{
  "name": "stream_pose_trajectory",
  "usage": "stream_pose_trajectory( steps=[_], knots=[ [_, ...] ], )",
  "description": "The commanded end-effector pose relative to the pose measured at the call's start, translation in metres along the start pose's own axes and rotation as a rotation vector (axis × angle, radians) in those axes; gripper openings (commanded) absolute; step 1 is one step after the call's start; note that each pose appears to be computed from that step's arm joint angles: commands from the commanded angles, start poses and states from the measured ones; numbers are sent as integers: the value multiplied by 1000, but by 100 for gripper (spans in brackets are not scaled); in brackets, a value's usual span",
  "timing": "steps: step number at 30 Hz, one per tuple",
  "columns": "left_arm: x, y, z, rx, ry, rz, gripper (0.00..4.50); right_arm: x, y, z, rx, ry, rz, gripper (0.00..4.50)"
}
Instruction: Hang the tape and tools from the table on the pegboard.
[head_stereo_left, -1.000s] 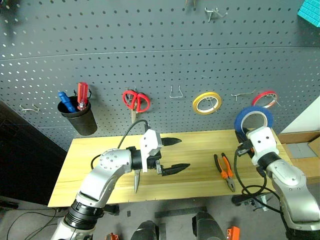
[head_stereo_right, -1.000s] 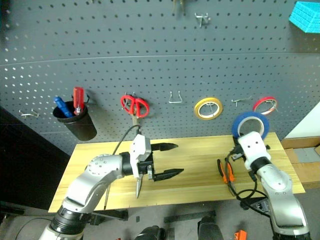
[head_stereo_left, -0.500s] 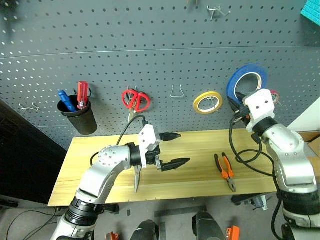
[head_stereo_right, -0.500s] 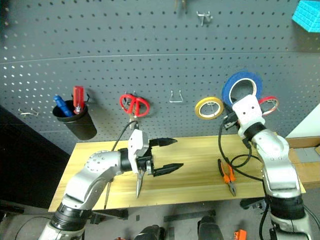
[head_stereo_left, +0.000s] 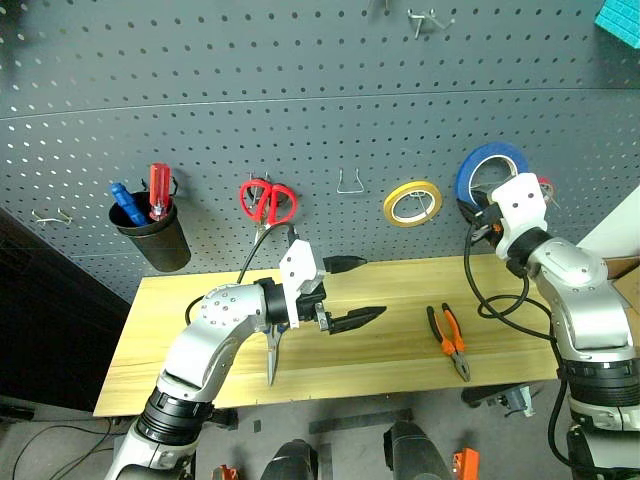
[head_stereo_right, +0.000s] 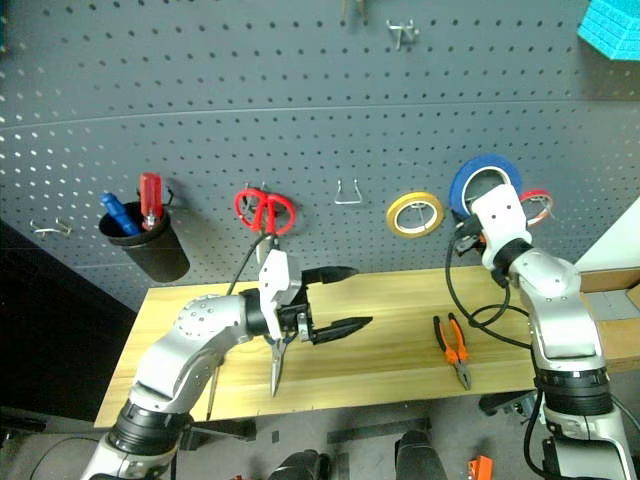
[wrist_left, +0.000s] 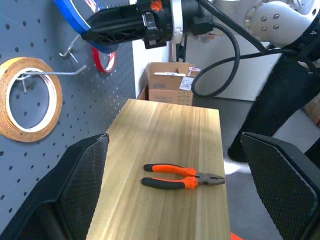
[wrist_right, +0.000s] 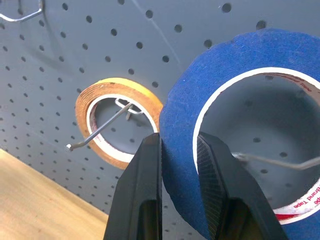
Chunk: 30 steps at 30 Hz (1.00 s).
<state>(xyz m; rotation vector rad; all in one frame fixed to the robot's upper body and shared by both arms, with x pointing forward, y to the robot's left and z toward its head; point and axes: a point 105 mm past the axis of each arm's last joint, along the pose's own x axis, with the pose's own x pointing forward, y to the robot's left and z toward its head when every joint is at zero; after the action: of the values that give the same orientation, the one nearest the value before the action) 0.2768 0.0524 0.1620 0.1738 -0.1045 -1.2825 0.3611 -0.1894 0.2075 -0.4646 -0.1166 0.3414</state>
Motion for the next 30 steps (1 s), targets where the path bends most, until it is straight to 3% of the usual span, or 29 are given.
stream_pose_trajectory(
  steps=[1,8,12,15,19,21,25,30],
  knots=[
    [3,-3,10,48,-21,-15,450,-9,-6,9,-6,-33,-66,157],
    [-6,-1,2,39,11,19,450,-22,18,-2,-82,-16,-99,375],
    [-13,2,-7,37,42,54,450,-31,40,0,-148,-55,-54,375],
    [-21,4,-16,35,80,80,450,-40,58,-13,-145,-23,11,375],
    [-38,0,-36,71,185,69,450,-51,75,-58,17,207,93,375],
    [-46,-1,-44,80,219,65,450,-52,76,-65,93,256,100,375],
    [-60,-3,-57,80,278,60,450,-56,87,-95,231,469,160,448],
    [-63,-12,-66,72,321,-2,450,-50,96,-115,296,624,144,448]
  ],
)
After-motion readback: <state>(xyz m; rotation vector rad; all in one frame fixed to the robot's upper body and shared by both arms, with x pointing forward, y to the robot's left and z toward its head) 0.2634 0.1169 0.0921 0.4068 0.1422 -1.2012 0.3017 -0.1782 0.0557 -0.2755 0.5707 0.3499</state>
